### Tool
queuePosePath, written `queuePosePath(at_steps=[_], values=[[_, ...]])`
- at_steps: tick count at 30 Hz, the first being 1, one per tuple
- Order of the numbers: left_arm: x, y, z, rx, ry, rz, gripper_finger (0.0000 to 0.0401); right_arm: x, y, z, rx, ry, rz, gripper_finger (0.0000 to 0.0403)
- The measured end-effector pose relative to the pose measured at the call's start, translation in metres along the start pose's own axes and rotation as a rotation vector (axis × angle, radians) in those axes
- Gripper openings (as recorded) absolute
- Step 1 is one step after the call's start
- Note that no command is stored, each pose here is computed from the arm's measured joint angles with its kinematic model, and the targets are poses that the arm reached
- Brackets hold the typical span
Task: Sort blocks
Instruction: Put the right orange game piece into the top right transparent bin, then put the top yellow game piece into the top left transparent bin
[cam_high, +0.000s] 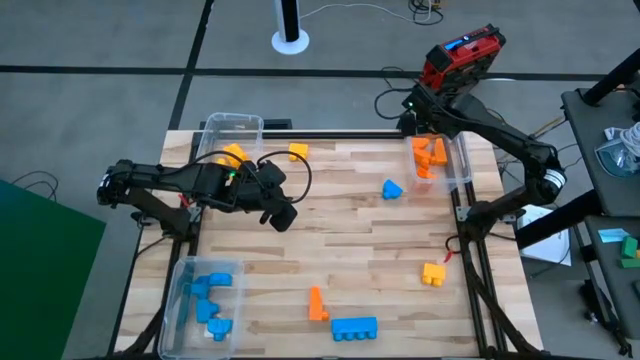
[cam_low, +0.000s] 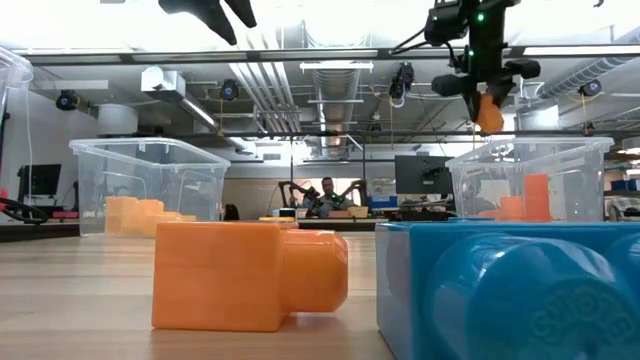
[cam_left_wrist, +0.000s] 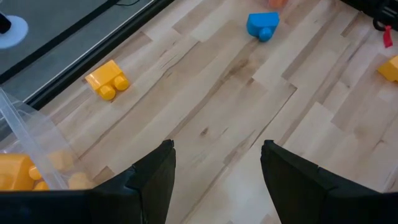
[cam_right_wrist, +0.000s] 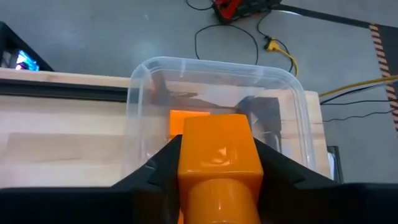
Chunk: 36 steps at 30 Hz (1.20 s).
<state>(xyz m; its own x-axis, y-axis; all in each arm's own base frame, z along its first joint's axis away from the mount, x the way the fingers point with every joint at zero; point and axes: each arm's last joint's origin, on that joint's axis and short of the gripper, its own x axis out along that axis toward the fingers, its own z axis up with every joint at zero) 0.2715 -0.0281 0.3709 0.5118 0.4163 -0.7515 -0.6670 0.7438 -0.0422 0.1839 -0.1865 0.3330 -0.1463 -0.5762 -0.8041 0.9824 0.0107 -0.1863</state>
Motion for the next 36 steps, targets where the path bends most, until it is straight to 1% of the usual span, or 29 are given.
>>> queuePosePath(at_steps=[3, 6, 9, 12, 14, 18, 20, 23, 26, 31, 34, 36], values=[[0.0, 0.0, 0.0, -0.003, 0.002, -0.003, 0.0212, 0.002, 0.0, -0.002, 0.011, 0.001, -0.014, 0.0177], [0.0, -0.001, -0.001, -0.007, 0.02, -0.021, 0.0212, 0.003, 0.0, -0.003, 0.009, 0.006, -0.019, 0.0198], [0.0, -0.001, 0.0, -0.01, 0.019, -0.027, 0.0212, 0.002, 0.001, -0.004, 0.002, 0.003, -0.013, 0.0202], [0.0, -0.002, 0.001, -0.02, 0.006, -0.039, 0.0212, -0.003, 0.002, -0.007, -0.003, 0.011, 0.023, 0.0194], [0.001, -0.002, 0.004, -0.034, 0.004, -0.061, 0.0212, -0.009, 0.004, -0.01, -0.014, 0.029, 0.077, 0.0186], [0.01, -0.001, 0.015, -0.084, 0.045, -0.174, 0.0211, -0.027, 0.016, -0.026, -0.047, 0.069, 0.218, 0.0167], [0.016, -0.001, 0.021, -0.104, 0.034, -0.187, 0.0207, -0.039, 0.022, -0.038, -0.058, 0.065, 0.261, 0.0156], [0.031, 0.005, 0.031, -0.137, 0.029, -0.177, 0.0197, -0.056, 0.03, -0.057, -0.08, 0.056, 0.323, 0.0136], [0.052, 0.018, 0.041, -0.154, 0.074, -0.158, 0.0186, -0.073, 0.036, -0.077, -0.085, 0.059, 0.382, 0.0114], [0.094, 0.045, 0.058, -0.156, 0.115, -0.066, 0.0158, -0.089, 0.041, -0.105, -0.118, 0.046, 0.428, 0.0067], [0.124, 0.067, 0.066, -0.19, 0.178, -0.04, 0.0122, -0.091, 0.04, -0.115, -0.116, 0.055, 0.438, 0.0033], [0.143, 0.081, 0.067, -0.221, 0.229, -0.009, 0.0084, -0.093, 0.038, -0.12, -0.115, 0.059, 0.449, 0.0016]])
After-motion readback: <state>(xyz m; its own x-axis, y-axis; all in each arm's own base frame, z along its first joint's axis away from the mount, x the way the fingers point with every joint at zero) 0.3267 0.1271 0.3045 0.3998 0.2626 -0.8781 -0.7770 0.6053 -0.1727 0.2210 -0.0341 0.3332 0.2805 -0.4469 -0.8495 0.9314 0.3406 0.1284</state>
